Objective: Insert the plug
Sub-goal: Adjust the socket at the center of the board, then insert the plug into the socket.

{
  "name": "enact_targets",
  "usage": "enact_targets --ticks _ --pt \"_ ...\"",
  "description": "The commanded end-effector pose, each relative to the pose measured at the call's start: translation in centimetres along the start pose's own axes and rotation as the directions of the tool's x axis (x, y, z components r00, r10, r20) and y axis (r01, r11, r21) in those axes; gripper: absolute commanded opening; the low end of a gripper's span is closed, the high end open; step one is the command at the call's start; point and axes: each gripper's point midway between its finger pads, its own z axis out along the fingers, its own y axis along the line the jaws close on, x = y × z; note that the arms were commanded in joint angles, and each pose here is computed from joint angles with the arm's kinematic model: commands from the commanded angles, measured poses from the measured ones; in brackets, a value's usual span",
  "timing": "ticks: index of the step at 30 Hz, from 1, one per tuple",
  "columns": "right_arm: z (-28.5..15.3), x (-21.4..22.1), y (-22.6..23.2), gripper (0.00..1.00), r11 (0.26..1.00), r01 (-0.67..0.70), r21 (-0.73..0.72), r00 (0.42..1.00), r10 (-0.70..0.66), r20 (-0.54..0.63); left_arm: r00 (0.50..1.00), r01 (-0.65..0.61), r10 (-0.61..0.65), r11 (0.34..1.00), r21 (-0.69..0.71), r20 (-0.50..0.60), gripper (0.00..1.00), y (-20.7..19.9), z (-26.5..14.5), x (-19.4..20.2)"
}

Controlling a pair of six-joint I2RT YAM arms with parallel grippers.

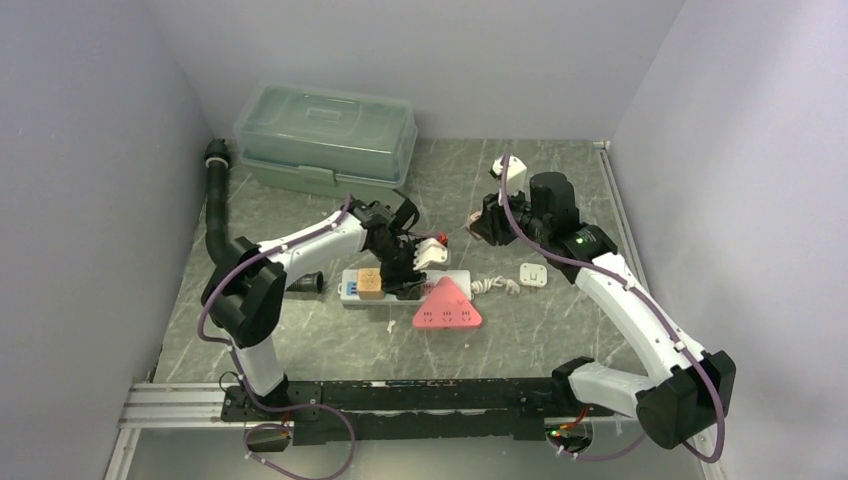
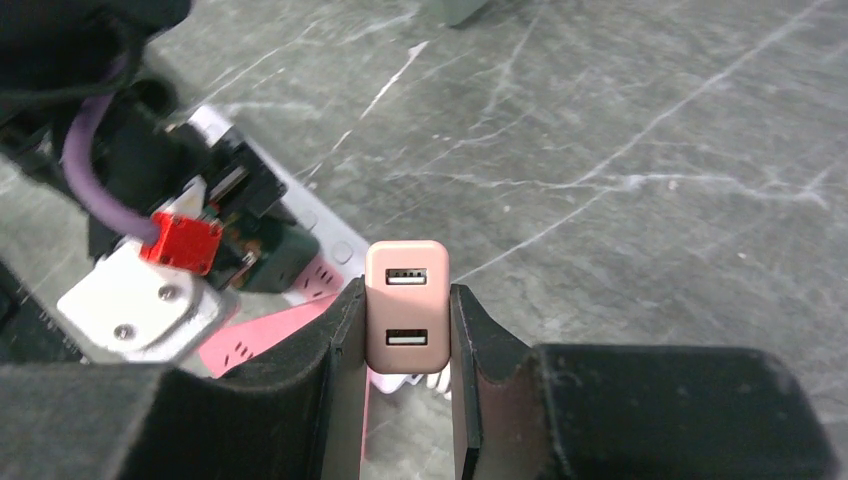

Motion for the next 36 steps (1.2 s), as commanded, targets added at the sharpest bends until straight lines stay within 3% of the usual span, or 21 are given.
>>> enact_targets --ticks 1,6,9,11,14,15,16,21,26,30,36 --pt "-1.3 0.1 3.1 0.00 0.982 0.062 -0.179 0.998 -0.060 0.018 0.990 -0.102 0.108 0.992 0.074 -0.094 0.08 -0.3 -0.7 3.7" --pt "-1.0 2.8 4.5 0.00 0.960 0.051 -0.274 0.997 -0.065 -0.041 0.987 -0.116 0.121 0.992 0.049 -0.101 0.12 2.5 -1.1 3.4" --pt "-1.2 3.4 5.4 0.00 0.941 0.068 -0.331 0.995 -0.087 -0.045 0.988 -0.110 0.114 0.993 0.039 -0.109 0.24 3.8 -1.1 3.4" --pt "-1.2 3.5 5.7 0.00 0.933 0.084 -0.351 0.994 -0.103 -0.035 0.989 -0.106 0.109 0.994 0.031 -0.098 0.43 4.2 -1.2 2.9" --pt "-1.2 4.0 6.2 0.00 0.922 0.104 -0.374 0.991 -0.130 -0.044 0.994 -0.096 0.097 0.995 0.016 -0.042 0.82 4.0 -2.3 1.2" --pt "-1.1 4.4 6.3 0.00 0.919 0.110 -0.379 0.988 -0.142 -0.057 0.995 -0.095 0.095 0.995 0.013 -0.025 0.91 3.8 -2.8 0.6" --pt "-1.0 4.9 6.5 0.00 0.915 0.118 -0.385 0.985 -0.156 -0.070 0.996 -0.094 0.094 0.996 0.006 -0.005 0.94 3.5 -3.5 0.0" --pt "-0.7 7.8 7.5 0.00 0.887 0.164 -0.431 0.958 -0.248 -0.146 0.994 -0.051 0.054 0.998 -0.039 0.100 1.00 2.4 -6.6 -2.2" --pt "-1.5 9.2 9.1 0.00 0.830 0.253 -0.498 0.928 -0.353 -0.116 0.968 0.112 -0.097 0.992 -0.052 0.230 1.00 3.4 -8.5 -4.3" --pt "-1.5 10.1 9.3 0.00 0.816 0.252 -0.520 0.920 -0.369 -0.134 0.955 0.192 -0.187 0.981 0.001 0.232 0.99 3.6 -8.3 -4.4" --pt "-1.0 11.9 9.7 0.00 0.800 0.251 -0.545 0.907 -0.391 -0.157 0.961 0.173 -0.171 0.985 0.011 0.219 0.96 5.3 -5.5 -5.8"
